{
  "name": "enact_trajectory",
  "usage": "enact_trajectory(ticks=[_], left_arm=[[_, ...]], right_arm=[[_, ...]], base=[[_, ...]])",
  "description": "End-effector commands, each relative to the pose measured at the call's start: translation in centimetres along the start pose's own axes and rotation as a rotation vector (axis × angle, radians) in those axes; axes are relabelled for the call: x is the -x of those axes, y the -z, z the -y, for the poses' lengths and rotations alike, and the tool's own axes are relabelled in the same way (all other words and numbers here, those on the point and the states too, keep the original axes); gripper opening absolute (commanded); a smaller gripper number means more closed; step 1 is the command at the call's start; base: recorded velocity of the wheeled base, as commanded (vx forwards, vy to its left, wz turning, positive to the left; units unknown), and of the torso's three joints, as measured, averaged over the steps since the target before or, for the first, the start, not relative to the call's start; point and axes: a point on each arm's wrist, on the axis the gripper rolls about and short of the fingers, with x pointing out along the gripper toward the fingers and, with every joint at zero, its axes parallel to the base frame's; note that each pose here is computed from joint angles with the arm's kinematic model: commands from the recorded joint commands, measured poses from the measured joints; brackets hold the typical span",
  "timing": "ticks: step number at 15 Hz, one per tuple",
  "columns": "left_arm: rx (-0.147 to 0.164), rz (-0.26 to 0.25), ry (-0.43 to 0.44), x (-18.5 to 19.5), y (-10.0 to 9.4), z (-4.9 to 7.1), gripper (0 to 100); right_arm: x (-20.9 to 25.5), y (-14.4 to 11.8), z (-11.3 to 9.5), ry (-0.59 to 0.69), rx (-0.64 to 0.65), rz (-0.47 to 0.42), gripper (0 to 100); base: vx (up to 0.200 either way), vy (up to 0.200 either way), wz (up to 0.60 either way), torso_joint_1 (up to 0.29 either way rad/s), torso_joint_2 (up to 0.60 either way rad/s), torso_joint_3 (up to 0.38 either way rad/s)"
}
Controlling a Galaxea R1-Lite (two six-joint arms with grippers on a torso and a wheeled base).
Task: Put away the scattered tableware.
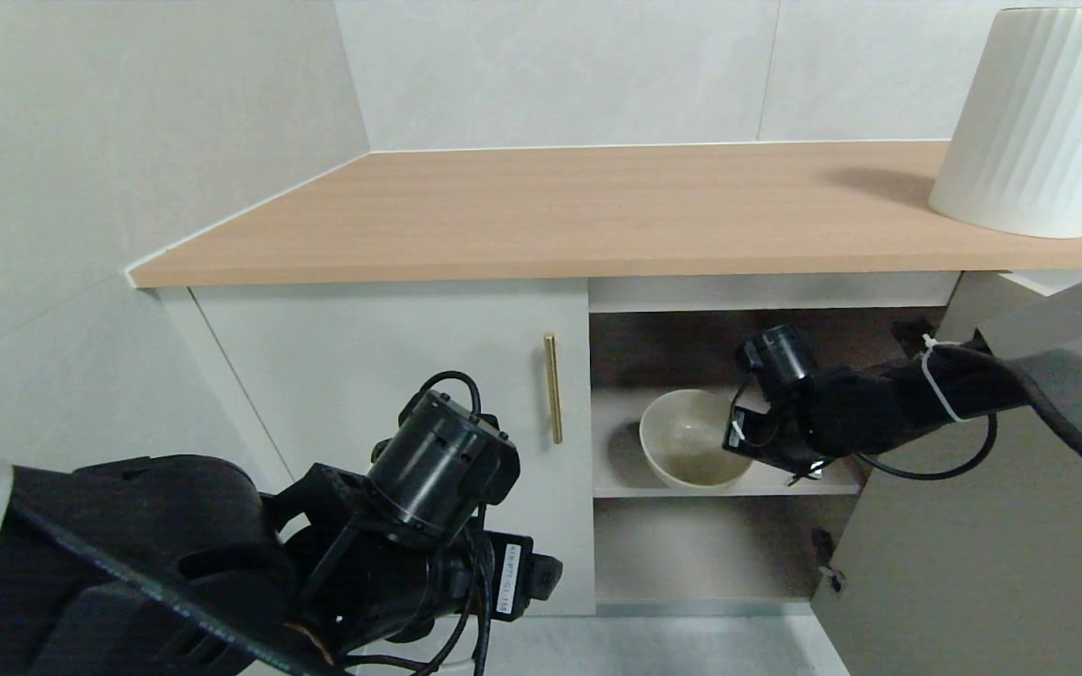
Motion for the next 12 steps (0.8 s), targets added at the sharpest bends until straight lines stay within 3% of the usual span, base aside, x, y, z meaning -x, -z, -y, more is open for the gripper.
enact_trajectory(ticks=[1,7,12], left_arm=[[0.001,0.001,0.000,0.0,0.0,0.0,100],[0.001,0.001,0.000,0.0,0.0,0.0,100],[0.000,0.000,-0.001,0.0,0.0,0.0,100]], right_arm=[[-1.1,-0.5,0.3,0.010,-0.033,0.006,0],[-4.0,-2.6,1.2,0.026,-0.172,0.047,0],[-5.6,-3.3,2.0,0.049,-0.214,0.063,0]], base=[[0.000,0.000,0.00,0.000,0.00,0.000],[0.000,0.000,0.00,0.000,0.00,0.000],[0.000,0.000,0.00,0.000,0.00,0.000]])
